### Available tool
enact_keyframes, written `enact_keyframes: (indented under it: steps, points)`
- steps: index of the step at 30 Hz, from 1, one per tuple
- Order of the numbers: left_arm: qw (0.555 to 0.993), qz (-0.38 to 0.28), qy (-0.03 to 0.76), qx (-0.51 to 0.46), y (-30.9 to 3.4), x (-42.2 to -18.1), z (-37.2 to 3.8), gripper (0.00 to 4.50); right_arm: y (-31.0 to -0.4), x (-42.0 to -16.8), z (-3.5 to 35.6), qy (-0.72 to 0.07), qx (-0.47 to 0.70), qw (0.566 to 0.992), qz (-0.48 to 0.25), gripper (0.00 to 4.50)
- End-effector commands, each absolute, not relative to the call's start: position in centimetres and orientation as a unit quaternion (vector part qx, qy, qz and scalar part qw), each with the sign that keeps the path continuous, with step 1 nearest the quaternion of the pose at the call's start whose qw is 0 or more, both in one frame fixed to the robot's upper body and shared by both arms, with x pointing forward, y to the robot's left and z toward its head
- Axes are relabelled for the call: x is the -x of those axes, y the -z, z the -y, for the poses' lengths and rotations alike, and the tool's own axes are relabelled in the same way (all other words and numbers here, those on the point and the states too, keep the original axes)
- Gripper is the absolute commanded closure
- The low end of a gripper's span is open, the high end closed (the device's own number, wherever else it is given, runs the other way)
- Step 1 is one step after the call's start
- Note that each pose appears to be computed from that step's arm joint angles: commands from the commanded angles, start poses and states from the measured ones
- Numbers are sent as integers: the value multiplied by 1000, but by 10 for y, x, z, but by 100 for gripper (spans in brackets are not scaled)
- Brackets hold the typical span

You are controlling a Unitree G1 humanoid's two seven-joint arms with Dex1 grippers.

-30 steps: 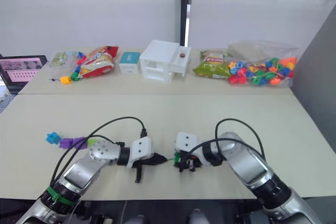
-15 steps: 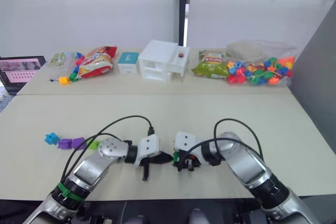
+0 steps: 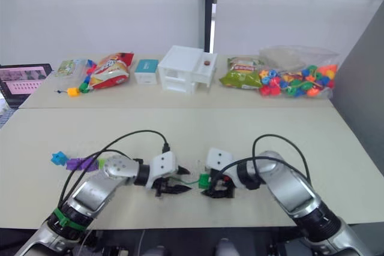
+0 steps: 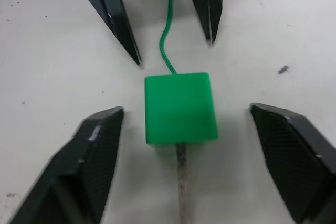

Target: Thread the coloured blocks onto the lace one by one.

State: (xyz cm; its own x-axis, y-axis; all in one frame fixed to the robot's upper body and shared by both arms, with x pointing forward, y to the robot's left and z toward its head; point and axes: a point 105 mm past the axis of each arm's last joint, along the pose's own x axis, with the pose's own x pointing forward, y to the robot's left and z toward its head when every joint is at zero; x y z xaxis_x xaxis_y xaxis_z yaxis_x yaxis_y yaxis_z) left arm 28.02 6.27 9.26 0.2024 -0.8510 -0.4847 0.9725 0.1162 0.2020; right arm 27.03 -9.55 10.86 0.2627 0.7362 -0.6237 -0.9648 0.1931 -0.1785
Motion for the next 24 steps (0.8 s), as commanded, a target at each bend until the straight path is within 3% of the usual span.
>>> enact_keyframes:
  steps: [1,14,20,24]
  points:
    - [730,-93,638,-226,-111,-276,-48,131,-123,-265,104,-562,282,753,-192,0]
    - [691,-89,672,-250,-92,-282,-13,131,-98,-262,134,-506,285,780,-233,0]
    - [678,-84,688,-246,-94,-279,-9,315,-97,-261,131,-507,280,783,-228,0]
    - [675,-83,690,-246,-94,-278,-9,331,-96,-261,127,-511,278,782,-223,0]
